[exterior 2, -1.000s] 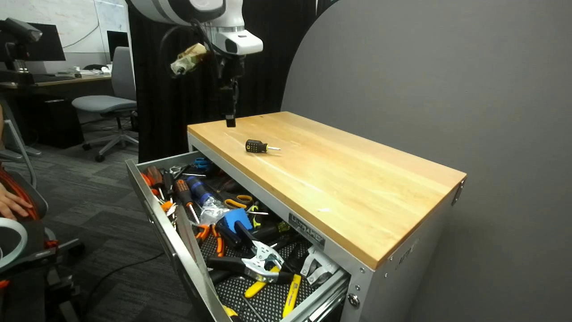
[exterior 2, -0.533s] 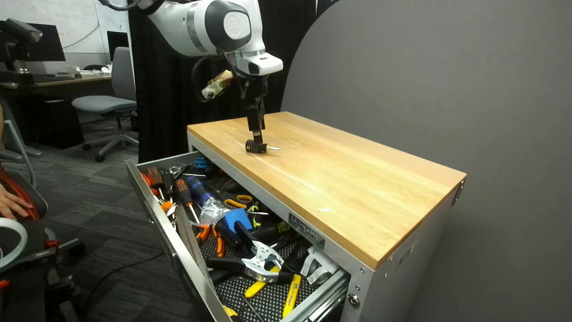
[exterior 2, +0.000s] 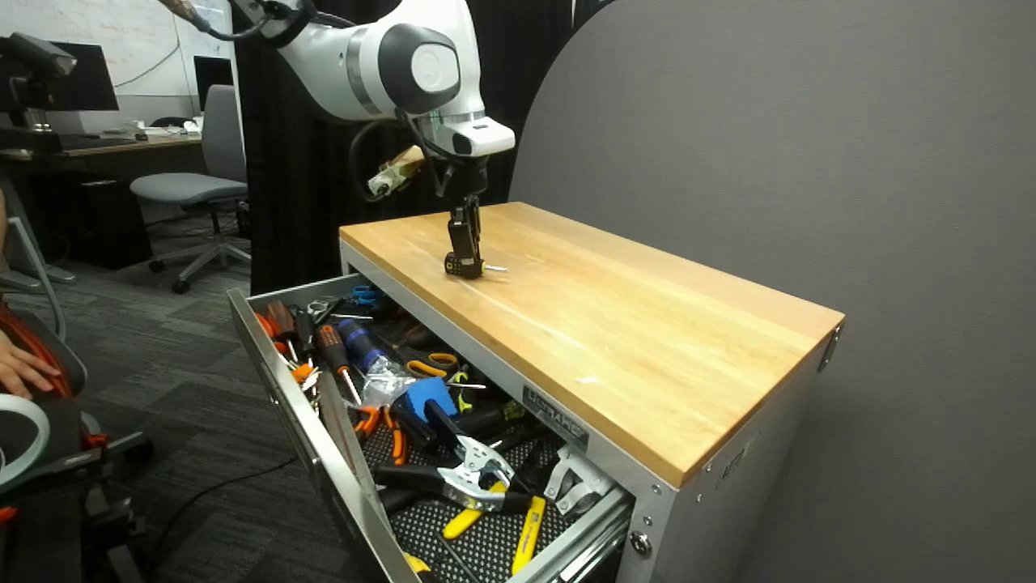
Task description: Put the screwdriver in the open drawer then close the drawer
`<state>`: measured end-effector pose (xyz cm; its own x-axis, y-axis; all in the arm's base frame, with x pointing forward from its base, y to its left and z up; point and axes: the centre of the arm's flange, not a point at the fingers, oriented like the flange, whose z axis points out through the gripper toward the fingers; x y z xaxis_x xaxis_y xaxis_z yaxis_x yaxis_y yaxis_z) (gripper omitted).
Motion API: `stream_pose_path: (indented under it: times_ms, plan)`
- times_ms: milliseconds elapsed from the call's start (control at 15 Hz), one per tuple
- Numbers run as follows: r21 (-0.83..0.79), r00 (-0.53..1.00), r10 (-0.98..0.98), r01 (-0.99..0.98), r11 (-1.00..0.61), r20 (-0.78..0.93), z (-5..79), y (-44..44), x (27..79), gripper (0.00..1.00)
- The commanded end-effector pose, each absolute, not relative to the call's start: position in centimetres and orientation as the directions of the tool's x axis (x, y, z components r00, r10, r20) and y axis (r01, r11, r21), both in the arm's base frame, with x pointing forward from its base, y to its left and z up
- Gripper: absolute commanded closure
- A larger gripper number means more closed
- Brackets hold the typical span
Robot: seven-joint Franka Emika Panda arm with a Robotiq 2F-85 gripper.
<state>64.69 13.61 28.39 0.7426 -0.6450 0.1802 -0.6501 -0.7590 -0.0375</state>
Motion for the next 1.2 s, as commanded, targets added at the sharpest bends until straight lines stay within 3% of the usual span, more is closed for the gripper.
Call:
stream_pose_path:
  times_ms: [0,400,800,867,933,1000,1133]
  plan:
    - [-0.032,0.758,-0.64,-0.642,-0.766,0.124,28.5,13.4,63.8,0.83]
    - [0.035,0.93,-0.364,-0.362,-0.931,-0.052,31.6,10.1,59.3,0.8]
    - [0.117,0.97,-0.145,-0.124,-0.985,-0.195,30.8,8.5,54.6,0.8]
    - [0.111,0.97,-0.119,-0.097,-0.989,-0.212,30.6,8.4,53.9,0.76]
    - [0.101,0.969,-0.108,-0.087,-0.991,-0.224,30.5,8.2,53.3,0.39]
    - [0.09,0.968,-0.098,-0.08,-0.993,-0.23,30.4,8.0,52.8,0.39]
    - [0.083,0.962,-0.069,-0.049,-0.995,-0.262,30.1,6.9,51.6,0.25]
